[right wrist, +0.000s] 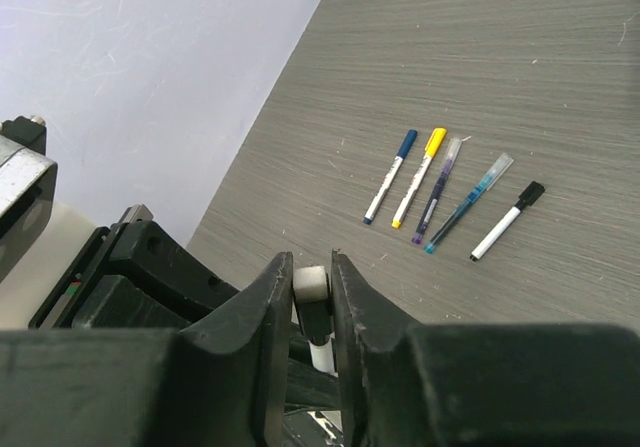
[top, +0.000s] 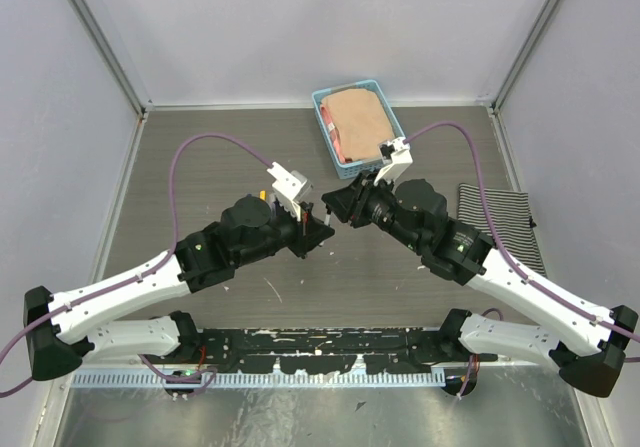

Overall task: Insert the pens into the pen caps
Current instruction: Press the pen cap onto the pen.

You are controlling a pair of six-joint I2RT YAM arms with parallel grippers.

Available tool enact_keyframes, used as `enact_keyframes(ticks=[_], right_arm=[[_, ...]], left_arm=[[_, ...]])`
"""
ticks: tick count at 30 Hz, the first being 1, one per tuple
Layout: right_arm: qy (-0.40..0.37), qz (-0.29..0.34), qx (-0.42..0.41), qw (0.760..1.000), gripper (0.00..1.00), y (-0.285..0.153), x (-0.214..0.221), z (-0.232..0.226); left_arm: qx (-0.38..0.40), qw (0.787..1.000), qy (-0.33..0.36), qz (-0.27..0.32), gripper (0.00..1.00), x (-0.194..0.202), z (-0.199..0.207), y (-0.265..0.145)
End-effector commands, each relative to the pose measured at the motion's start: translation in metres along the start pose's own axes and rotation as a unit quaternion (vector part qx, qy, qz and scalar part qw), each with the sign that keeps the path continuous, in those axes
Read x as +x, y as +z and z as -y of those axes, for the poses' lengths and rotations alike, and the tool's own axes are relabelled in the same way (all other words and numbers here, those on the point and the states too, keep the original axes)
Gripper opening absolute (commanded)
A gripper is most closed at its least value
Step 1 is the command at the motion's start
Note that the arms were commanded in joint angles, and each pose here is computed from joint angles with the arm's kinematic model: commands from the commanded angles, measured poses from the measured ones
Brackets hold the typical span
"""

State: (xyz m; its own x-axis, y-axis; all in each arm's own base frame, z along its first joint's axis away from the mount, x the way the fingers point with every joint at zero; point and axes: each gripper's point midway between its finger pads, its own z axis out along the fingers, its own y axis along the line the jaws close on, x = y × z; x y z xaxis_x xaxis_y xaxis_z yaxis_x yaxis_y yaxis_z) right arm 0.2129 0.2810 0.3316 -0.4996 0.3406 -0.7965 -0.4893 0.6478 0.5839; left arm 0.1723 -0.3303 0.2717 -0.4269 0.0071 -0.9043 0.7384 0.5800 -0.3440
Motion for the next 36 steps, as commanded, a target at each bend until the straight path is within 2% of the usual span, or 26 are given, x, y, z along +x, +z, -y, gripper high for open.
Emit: enact_keyframes(ticks=[1, 4, 5, 15, 20, 36], right_arm=[[0.003, 0.013, -0.027, 1.0, 0.21, -0.006, -0.01, -0.014], [0.002, 0.002, -0.028, 1.0, 0.03, -0.004, -0.002, -0.011], [0.0, -0.004, -0.031, 1.0, 0.0, -0.004, 0.002, -0.012], [0.012, -0.049, -0.057, 0.997, 0.0, -0.006, 0.039, -0.01], [0.022, -0.069, -0.032, 0.997, 0.0, -0.011, 0.061, -0.003], [0.015, -0.115, 0.005, 0.993, 0.0, -0.029, 0.126, -0.004]], left_arm=[[0.014, 1.0, 0.001, 0.025, 0.0, -0.017, 0.008, -0.006], [0.009, 0.999, -0.001, 0.032, 0.0, -0.022, 0.007, -0.008], [0.008, 0.999, -0.001, 0.036, 0.0, -0.024, 0.007, -0.009], [0.017, 0.995, -0.011, 0.094, 0.0, -0.066, 0.018, -0.02], [0.034, 0.99, -0.016, 0.138, 0.0, -0.09, 0.026, -0.03], [0.063, 0.979, -0.01, 0.196, 0.0, -0.131, 0.043, -0.046]])
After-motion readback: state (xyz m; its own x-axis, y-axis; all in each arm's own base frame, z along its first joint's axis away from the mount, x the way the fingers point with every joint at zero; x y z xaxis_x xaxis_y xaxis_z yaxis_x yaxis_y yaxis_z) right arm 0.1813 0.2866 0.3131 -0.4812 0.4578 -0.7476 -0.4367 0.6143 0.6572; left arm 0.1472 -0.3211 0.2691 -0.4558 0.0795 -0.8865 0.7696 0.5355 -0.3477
